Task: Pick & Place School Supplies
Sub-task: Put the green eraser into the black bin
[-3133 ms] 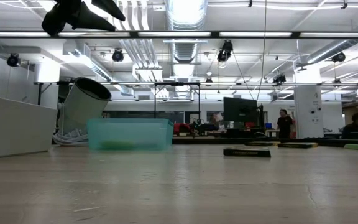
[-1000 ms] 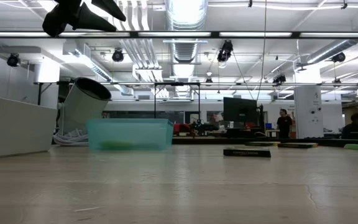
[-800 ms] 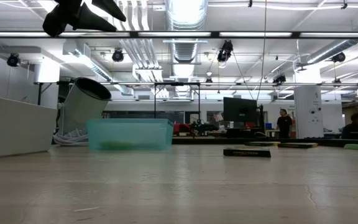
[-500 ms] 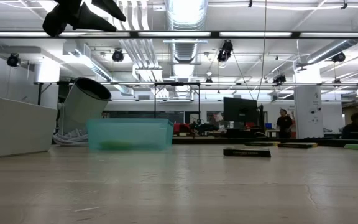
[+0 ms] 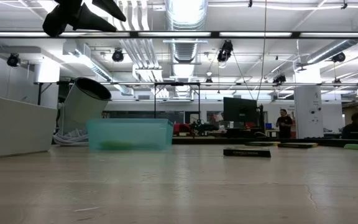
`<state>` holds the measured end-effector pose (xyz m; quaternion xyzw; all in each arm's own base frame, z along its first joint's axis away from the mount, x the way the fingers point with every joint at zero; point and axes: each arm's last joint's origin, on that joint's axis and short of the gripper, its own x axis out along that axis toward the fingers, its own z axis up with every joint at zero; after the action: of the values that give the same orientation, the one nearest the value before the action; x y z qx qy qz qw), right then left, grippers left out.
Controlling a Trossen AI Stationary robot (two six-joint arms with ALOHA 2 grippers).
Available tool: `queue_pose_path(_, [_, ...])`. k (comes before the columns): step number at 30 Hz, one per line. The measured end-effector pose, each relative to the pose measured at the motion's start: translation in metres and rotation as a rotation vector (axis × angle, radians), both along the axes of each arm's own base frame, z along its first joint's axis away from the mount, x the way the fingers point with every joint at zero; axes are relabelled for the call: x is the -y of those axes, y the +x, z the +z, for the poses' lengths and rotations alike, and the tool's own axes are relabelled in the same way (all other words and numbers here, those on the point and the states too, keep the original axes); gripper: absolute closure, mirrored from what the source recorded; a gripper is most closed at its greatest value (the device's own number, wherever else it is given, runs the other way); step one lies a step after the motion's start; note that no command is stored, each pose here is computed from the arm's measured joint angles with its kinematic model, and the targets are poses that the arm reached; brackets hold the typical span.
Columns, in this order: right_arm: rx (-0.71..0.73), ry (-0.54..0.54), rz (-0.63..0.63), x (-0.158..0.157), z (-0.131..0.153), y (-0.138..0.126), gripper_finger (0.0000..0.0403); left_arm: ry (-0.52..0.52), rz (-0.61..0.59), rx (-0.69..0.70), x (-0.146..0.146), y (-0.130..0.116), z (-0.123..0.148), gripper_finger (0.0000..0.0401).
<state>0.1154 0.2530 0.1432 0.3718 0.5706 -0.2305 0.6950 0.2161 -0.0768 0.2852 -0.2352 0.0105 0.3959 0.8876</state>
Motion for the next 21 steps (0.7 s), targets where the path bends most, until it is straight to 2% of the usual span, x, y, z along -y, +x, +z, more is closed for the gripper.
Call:
queue_pose_path(9, [-0.009, -0.040, -0.029, 0.009, -0.001, 0.011, 0.0197, 0.000, 0.000, 0.000, 0.000, 0.000, 0.000, 0.0233])
queue_pose_path(21, [-0.028, -0.074, 0.126, 0.017, -0.002, 0.024, 0.0197, -0.008, -0.004, 0.003, 0.000, 0.000, 0.000, 0.0233])
